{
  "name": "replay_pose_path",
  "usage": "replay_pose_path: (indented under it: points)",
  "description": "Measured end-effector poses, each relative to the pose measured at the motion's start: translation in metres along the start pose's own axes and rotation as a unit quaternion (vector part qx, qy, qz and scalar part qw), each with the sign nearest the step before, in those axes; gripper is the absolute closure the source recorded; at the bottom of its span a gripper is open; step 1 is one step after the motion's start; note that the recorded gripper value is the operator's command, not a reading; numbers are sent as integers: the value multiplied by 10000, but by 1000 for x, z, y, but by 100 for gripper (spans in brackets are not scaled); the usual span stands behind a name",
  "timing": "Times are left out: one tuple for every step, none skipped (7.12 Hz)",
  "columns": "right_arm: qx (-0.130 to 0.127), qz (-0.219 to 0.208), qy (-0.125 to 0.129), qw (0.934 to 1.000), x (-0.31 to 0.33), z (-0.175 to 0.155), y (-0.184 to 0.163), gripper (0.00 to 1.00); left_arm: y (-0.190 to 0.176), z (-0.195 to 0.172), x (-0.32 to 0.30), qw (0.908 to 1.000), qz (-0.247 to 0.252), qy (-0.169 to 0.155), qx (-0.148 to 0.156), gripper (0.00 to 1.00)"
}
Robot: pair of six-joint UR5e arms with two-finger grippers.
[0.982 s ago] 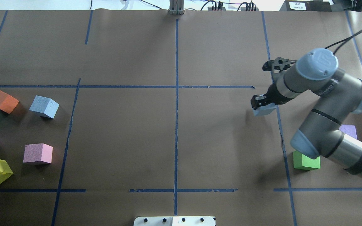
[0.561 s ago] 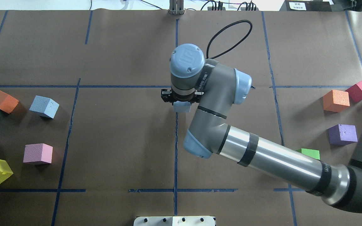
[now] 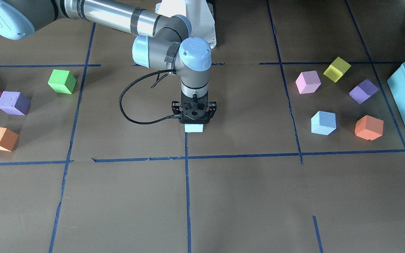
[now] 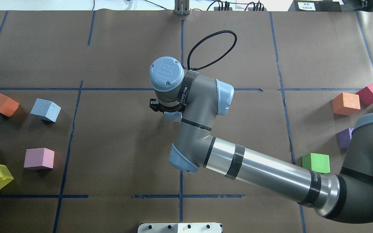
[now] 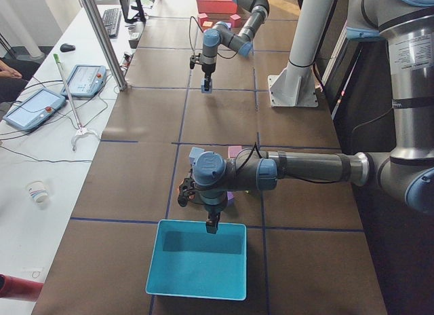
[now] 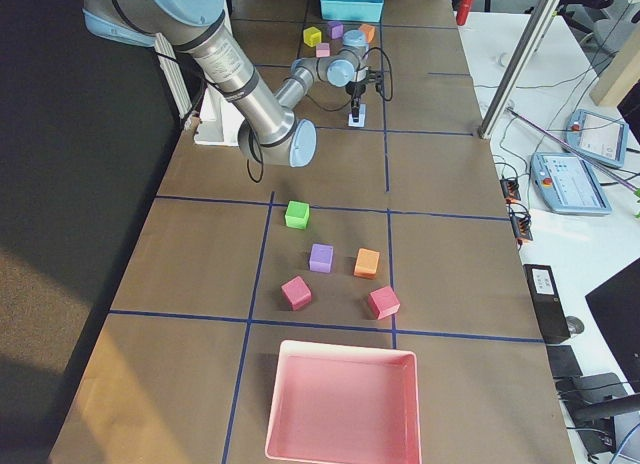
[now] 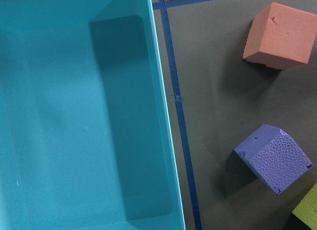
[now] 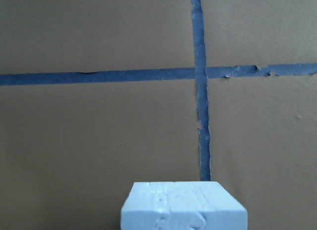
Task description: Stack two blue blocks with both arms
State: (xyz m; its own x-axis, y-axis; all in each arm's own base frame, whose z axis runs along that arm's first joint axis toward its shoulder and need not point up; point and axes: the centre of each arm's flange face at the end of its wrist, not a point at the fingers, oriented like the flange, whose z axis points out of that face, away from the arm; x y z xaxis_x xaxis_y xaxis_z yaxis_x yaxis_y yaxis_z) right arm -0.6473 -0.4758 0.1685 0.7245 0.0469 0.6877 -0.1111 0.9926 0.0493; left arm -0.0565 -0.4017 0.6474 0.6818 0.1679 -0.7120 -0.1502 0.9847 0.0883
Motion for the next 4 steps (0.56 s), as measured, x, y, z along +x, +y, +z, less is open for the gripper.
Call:
replay_pose_path:
  points:
    - [16, -12, 41, 10000, 4, 4, 0, 1, 0, 0, 0, 10000, 4, -1, 4, 0]
    - [34, -21, 51, 10000, 6, 4, -1, 1, -1, -1, 1, 10000, 18, -8, 15, 0]
    - [46, -16, 9, 10000, 7, -1, -6, 0, -1, -3, 2, 10000, 45, -28, 31, 0]
    - [28, 25, -85, 10000, 11, -13, -16, 0, -2, -4, 3, 10000, 69, -48, 43, 0]
